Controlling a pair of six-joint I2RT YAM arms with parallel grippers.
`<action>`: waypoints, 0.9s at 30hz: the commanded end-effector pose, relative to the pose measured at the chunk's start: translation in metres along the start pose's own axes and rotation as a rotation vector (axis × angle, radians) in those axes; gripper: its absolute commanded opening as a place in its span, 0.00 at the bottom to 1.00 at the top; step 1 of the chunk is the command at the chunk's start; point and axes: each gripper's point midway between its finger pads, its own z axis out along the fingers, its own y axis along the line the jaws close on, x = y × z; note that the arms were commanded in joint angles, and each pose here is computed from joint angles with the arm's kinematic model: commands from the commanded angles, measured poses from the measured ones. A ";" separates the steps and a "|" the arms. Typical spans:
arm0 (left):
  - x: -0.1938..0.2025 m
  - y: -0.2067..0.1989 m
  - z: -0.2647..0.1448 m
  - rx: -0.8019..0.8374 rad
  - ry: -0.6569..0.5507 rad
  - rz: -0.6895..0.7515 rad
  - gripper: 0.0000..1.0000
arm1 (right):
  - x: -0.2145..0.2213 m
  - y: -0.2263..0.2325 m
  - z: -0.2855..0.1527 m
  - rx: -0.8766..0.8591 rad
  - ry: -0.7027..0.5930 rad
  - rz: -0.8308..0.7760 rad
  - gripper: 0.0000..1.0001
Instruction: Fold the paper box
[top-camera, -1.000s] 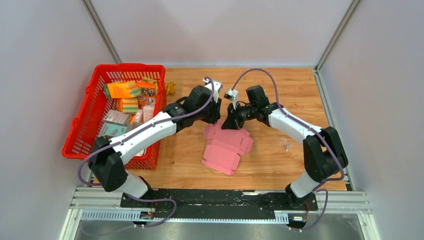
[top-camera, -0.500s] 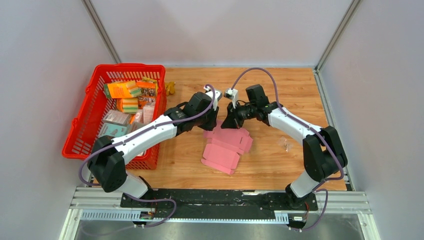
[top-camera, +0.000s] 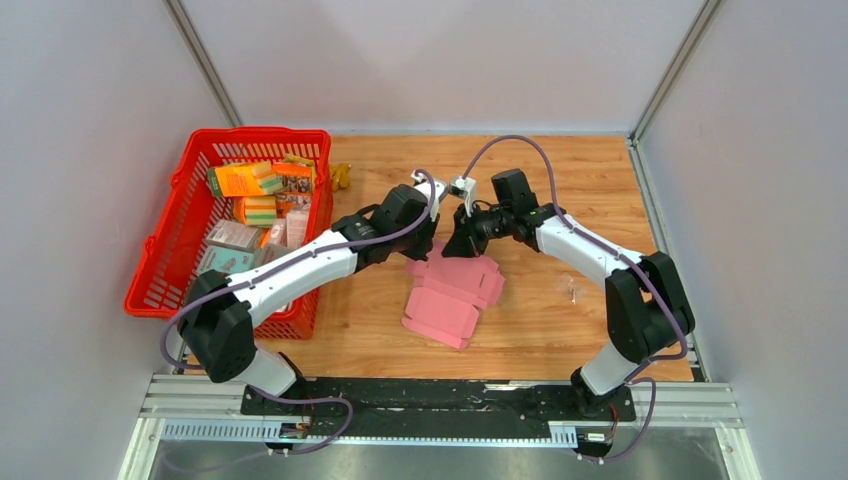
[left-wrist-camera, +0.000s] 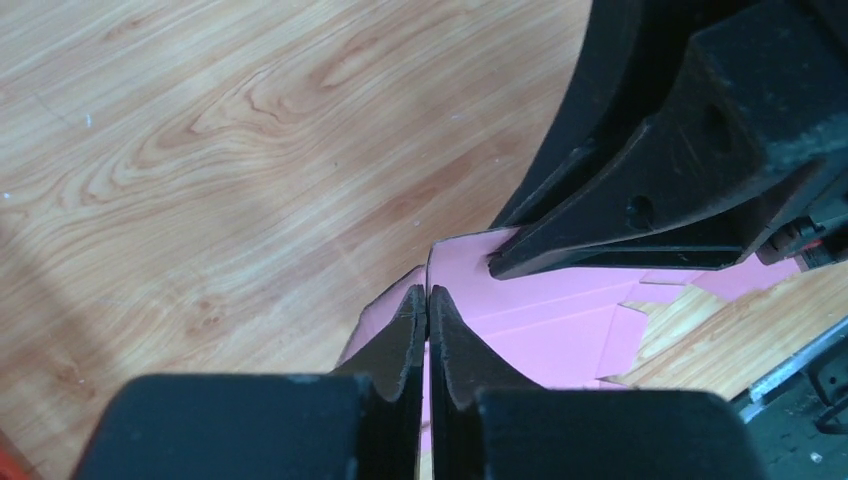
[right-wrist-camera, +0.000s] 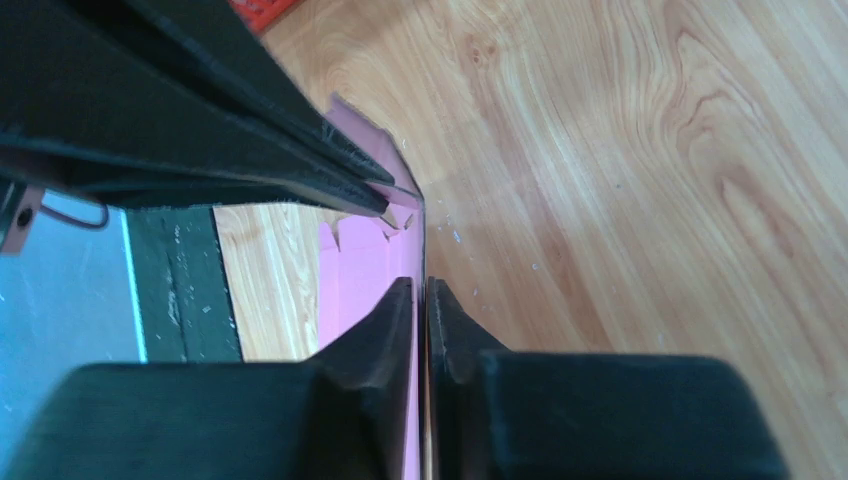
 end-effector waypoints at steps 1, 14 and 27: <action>-0.020 0.005 0.001 -0.050 -0.079 0.054 0.00 | -0.022 -0.006 -0.001 0.052 -0.040 0.007 0.20; -0.015 0.008 0.019 -0.074 -0.250 -0.087 0.00 | -0.015 -0.051 -0.065 0.735 -0.164 0.783 0.63; -0.008 0.021 0.004 -0.127 -0.368 -0.129 0.00 | -0.040 0.018 -0.078 0.565 -0.703 1.478 0.77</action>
